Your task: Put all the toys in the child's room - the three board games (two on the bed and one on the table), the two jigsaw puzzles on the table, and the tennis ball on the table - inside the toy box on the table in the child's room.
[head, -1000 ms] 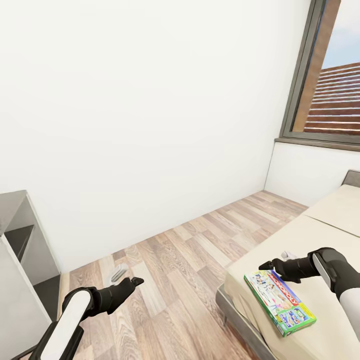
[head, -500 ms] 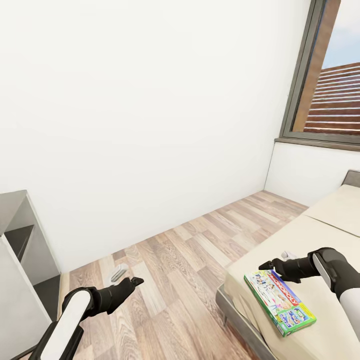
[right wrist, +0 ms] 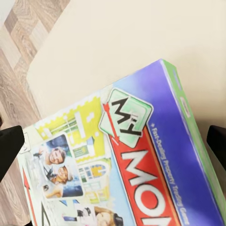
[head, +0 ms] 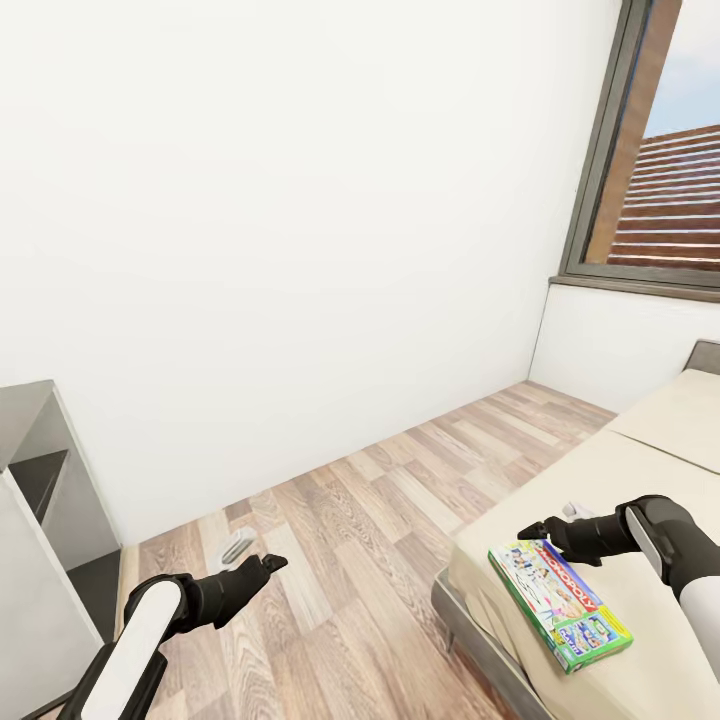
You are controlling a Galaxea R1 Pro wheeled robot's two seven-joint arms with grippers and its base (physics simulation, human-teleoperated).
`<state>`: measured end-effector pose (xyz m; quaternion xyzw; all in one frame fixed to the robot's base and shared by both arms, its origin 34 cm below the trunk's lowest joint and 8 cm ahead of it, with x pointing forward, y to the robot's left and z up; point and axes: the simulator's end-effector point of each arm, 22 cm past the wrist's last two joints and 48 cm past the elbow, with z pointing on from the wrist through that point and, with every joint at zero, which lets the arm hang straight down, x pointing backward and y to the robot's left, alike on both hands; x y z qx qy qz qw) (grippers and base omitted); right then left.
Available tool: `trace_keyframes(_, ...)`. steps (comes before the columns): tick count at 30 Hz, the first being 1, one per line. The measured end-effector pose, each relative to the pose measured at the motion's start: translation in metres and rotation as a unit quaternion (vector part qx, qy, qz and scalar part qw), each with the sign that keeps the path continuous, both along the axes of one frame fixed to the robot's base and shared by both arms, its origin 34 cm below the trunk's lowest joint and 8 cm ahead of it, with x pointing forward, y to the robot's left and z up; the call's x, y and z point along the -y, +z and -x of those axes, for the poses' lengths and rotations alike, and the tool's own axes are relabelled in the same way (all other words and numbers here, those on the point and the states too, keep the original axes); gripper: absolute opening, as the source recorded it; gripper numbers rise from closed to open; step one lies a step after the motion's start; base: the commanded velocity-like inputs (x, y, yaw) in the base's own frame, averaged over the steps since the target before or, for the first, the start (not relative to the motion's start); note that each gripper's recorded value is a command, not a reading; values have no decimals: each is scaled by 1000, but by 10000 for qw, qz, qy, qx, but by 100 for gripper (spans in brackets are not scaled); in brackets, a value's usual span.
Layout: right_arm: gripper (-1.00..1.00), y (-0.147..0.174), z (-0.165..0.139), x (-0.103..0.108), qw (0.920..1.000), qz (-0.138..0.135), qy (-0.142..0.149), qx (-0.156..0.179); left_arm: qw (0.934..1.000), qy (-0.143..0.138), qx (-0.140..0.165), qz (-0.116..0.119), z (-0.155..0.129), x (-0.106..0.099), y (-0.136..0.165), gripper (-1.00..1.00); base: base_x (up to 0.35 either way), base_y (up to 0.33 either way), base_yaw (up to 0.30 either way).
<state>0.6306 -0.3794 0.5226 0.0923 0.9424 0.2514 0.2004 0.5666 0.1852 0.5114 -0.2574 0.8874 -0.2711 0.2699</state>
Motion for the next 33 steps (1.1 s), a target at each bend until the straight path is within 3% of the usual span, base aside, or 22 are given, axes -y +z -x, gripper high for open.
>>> trace_keyframes(15,100,-1,0,2,10000,53,4,-10,10000,35,-10,1,0,-1,-2,100,0,0,161)
trace_keyframes(33,100,0,0,1,10000,35,2,2,10000,58,-3,2,-1,-1,-2,100,0,0,30)
